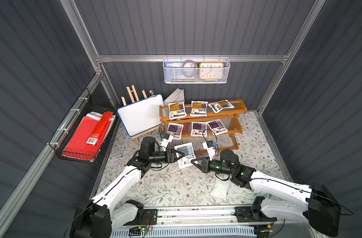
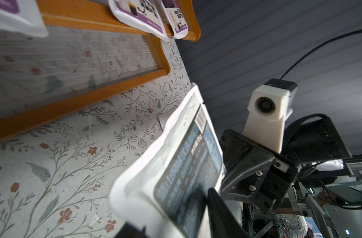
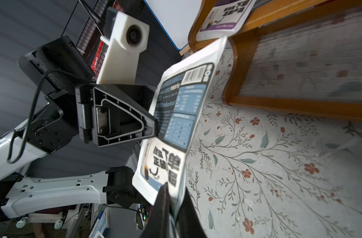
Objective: Place the bagged coffee beans on the shelf by color
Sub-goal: Pick up the bagged coffee beans at the center of the board, then place the bagged coffee beans on the shelf.
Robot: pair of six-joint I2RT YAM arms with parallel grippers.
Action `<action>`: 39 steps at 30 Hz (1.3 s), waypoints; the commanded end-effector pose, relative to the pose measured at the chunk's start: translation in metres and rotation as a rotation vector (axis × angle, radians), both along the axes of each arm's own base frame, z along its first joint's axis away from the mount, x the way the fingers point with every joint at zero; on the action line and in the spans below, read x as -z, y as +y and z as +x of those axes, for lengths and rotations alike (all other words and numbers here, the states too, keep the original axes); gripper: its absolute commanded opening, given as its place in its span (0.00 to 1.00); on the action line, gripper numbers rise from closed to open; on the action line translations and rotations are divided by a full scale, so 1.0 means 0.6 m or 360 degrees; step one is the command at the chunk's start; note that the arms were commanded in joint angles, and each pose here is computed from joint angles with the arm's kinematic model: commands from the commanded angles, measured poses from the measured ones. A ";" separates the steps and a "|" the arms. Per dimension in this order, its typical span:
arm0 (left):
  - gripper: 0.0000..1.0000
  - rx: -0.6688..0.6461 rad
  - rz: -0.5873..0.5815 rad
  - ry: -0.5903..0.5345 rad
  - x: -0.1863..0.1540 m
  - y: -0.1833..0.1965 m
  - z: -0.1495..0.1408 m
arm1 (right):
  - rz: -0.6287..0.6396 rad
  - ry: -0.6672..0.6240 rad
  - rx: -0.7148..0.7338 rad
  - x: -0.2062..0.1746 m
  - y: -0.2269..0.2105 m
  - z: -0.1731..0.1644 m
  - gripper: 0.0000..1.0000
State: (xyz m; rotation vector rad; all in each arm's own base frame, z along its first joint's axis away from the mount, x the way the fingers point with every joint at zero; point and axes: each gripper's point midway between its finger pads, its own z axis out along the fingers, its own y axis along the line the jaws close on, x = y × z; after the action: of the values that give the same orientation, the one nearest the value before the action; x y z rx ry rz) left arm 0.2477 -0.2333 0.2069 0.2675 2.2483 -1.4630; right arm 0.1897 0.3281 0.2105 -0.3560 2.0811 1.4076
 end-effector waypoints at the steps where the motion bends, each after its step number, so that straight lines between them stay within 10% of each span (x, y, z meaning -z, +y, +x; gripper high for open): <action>1: 0.56 -0.0248 0.0199 -0.0016 0.005 0.034 0.032 | 0.0027 0.0008 0.0074 0.014 -0.017 0.009 0.00; 13: 0.58 -0.1470 0.0655 0.0079 0.010 0.235 0.089 | 0.0075 0.0093 0.0127 0.075 0.012 0.083 0.00; 39: 0.58 -0.1579 0.0634 0.0106 0.002 0.256 0.075 | 0.0377 0.0404 0.0060 0.145 0.085 0.126 0.00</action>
State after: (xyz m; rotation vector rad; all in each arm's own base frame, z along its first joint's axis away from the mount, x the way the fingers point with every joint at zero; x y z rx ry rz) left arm 0.2957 -0.0865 0.1998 -0.6794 2.1712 -0.5265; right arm 0.2628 0.3789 0.1077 -0.0531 2.1586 1.6495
